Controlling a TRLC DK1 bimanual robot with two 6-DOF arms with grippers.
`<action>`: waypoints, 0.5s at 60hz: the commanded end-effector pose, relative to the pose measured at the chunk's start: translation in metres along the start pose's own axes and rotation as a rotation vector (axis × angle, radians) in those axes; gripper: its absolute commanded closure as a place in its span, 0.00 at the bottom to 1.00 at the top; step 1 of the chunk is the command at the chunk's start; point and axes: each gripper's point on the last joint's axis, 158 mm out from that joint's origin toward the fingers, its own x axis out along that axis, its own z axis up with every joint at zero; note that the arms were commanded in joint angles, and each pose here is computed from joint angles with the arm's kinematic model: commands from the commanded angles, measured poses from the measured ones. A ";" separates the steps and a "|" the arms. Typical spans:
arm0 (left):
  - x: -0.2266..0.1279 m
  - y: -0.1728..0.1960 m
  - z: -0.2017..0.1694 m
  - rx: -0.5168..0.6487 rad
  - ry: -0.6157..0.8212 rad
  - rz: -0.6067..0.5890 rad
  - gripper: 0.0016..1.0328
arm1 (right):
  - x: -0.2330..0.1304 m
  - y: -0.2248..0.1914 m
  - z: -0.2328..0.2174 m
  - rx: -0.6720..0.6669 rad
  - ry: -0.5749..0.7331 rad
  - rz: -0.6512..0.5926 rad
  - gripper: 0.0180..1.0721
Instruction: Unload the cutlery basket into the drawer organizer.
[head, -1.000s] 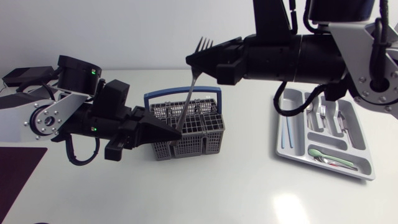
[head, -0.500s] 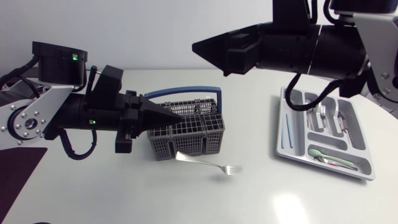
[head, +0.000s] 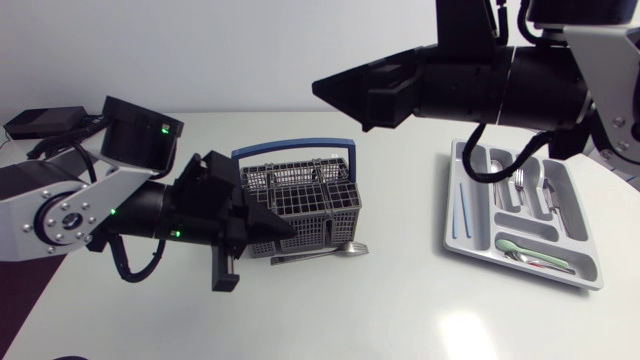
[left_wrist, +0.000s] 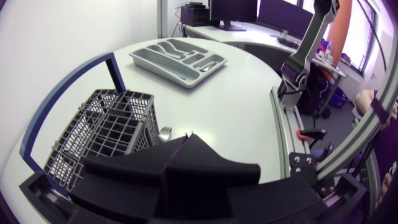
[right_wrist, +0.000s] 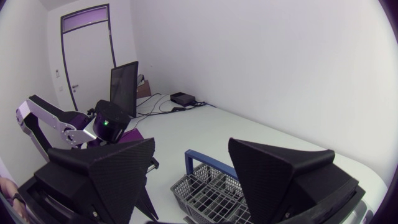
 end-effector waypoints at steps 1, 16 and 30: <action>0.012 -0.009 -0.030 0.087 0.087 -0.008 0.85 | -0.004 -0.002 -0.011 -0.001 0.024 -0.005 0.19; 0.044 -0.020 -0.063 0.217 0.217 0.017 0.40 | -0.015 -0.004 -0.040 -0.036 0.089 -0.006 0.19; 0.079 -0.014 -0.083 0.256 0.326 0.006 0.32 | -0.037 -0.009 -0.070 -0.072 0.128 -0.025 0.19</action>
